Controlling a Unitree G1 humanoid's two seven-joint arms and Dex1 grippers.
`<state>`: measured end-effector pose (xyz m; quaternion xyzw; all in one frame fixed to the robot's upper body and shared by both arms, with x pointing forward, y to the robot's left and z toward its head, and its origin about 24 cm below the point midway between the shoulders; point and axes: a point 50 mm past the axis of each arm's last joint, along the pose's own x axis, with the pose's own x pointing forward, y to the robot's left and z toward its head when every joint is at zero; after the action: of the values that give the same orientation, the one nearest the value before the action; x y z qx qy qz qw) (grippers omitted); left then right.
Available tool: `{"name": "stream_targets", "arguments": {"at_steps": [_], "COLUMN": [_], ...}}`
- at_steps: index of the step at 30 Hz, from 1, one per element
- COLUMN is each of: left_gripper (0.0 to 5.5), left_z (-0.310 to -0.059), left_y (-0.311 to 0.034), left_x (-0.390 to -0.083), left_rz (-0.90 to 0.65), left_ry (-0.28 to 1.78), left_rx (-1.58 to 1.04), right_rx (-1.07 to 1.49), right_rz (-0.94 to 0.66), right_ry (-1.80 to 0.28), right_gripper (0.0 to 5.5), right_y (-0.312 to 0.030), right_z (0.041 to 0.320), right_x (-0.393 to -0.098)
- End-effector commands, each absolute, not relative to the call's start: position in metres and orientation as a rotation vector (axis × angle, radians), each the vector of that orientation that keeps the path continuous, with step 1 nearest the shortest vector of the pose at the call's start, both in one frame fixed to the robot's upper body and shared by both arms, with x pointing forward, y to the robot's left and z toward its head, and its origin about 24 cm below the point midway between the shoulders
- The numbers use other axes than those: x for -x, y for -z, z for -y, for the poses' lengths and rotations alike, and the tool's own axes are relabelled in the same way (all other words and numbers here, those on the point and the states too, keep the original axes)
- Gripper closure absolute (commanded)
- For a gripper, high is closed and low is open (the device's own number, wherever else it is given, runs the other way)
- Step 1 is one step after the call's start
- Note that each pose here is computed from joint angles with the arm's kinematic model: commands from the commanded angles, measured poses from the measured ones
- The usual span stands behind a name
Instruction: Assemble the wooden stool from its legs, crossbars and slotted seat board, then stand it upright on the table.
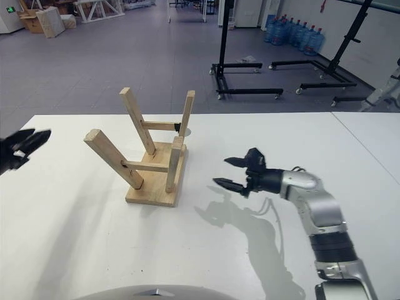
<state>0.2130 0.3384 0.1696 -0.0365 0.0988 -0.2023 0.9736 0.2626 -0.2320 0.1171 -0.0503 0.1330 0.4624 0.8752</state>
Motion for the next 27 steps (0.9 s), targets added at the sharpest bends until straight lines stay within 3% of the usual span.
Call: {"name": "stream_targets", "arguments": {"at_steps": [1,5,9,15,20,27], "left_gripper": [2.49,2.49,2.49,2.49,2.49,2.49], "left_z": [-0.245,-0.233,-0.228,-0.223,-0.214,-0.228], "left_y": [-0.197,-0.170,-0.163,-0.168,-0.169,-0.156], "left_x": [-0.184,-0.199,-0.214,-0.213,-0.221,-0.239], "left_rz": [-0.292,-0.282,-0.239,-0.214,-0.186,-0.185], "left_ry": [0.994,0.898,0.793,0.813,0.816,0.733], "left_rx": [-0.003,0.031,0.057,0.085,0.098,0.115], "right_rx": [0.093,0.119,0.151,0.186,0.155,0.119], "right_rz": [-0.128,-0.060,0.044,0.098,0.151,0.156], "right_ry": [-0.741,-0.696,-0.760,-0.883,-1.016,-1.159], "right_gripper": [1.09,1.09,1.09,1.09,1.09,1.09], "right_y": [-0.156,-0.146,-0.141,-0.127,-0.134,-0.136], "right_z": [0.263,0.216,0.163,0.113,0.072,0.041], "right_x": [-0.299,-0.329,-0.336,-0.327,-0.311,-0.273]}}
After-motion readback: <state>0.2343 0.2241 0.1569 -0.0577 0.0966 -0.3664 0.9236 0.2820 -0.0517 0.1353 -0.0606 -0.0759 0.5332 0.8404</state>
